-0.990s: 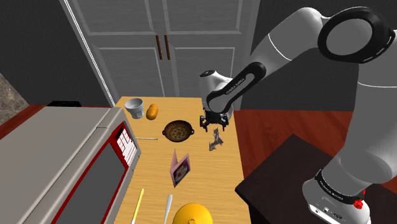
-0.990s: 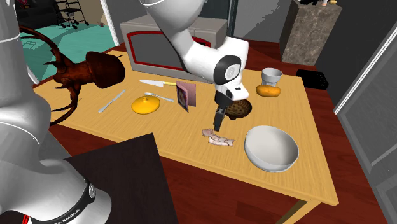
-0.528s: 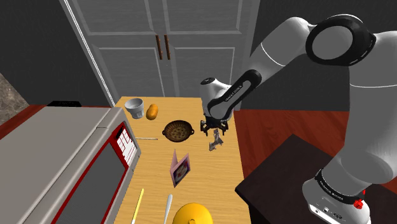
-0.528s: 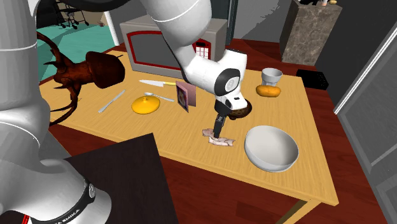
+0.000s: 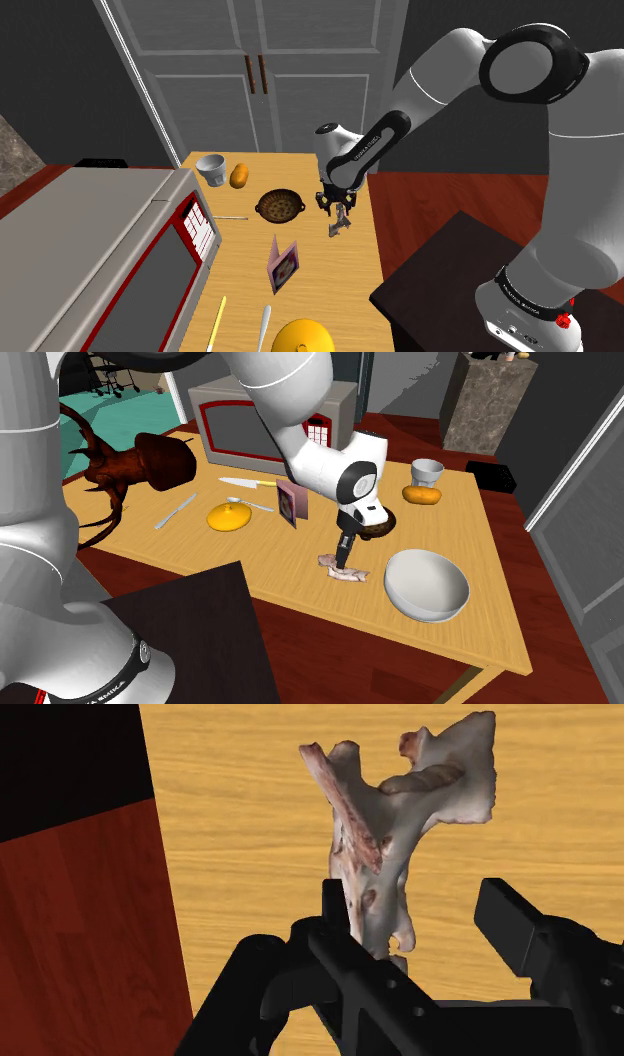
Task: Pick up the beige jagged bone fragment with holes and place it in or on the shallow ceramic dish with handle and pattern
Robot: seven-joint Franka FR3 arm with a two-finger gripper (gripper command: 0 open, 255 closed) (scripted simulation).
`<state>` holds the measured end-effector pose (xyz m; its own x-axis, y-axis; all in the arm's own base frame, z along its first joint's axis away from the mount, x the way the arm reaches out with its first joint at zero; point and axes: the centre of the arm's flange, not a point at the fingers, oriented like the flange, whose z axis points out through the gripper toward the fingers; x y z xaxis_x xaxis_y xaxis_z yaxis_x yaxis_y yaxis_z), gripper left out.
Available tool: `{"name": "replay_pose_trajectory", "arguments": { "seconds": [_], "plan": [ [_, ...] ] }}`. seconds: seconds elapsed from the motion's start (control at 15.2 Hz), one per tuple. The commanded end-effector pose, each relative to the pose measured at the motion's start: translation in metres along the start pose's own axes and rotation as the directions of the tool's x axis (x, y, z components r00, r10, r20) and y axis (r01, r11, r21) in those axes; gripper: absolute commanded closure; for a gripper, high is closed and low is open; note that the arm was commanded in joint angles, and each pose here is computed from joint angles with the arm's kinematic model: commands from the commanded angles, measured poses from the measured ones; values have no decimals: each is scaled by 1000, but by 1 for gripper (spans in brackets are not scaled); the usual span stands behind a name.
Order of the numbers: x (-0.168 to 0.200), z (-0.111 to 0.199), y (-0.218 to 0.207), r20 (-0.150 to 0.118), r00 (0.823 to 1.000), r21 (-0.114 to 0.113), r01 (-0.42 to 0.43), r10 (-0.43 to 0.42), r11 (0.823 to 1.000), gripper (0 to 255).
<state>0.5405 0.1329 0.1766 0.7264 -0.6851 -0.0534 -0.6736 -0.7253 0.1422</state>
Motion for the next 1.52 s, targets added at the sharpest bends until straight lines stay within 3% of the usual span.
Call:
{"name": "replay_pose_trajectory", "arguments": {
  "seconds": [0.0, 0.53, 1.19, 1.25, 1.32, 1.45],
  "plan": [
    [0, 0, 0, 0, 1000, 0, 0, 0, 1000, 255],
    [0, 0, 0, 0, 1000, 0, 0, 0, 1000, 255],
    [-3, -52, 7, 0, 1000, 0, 0, 0, 1000, 255],
    [-2, -47, 6, -1, 1000, 1, 0, 0, 1000, 255],
    [-2, -47, 6, -1, 1000, 1, 0, 0, 1000, 0],
    [25, -26, 39, 132, 991, 97, -37, 24, 995, 0]
  ]
}}
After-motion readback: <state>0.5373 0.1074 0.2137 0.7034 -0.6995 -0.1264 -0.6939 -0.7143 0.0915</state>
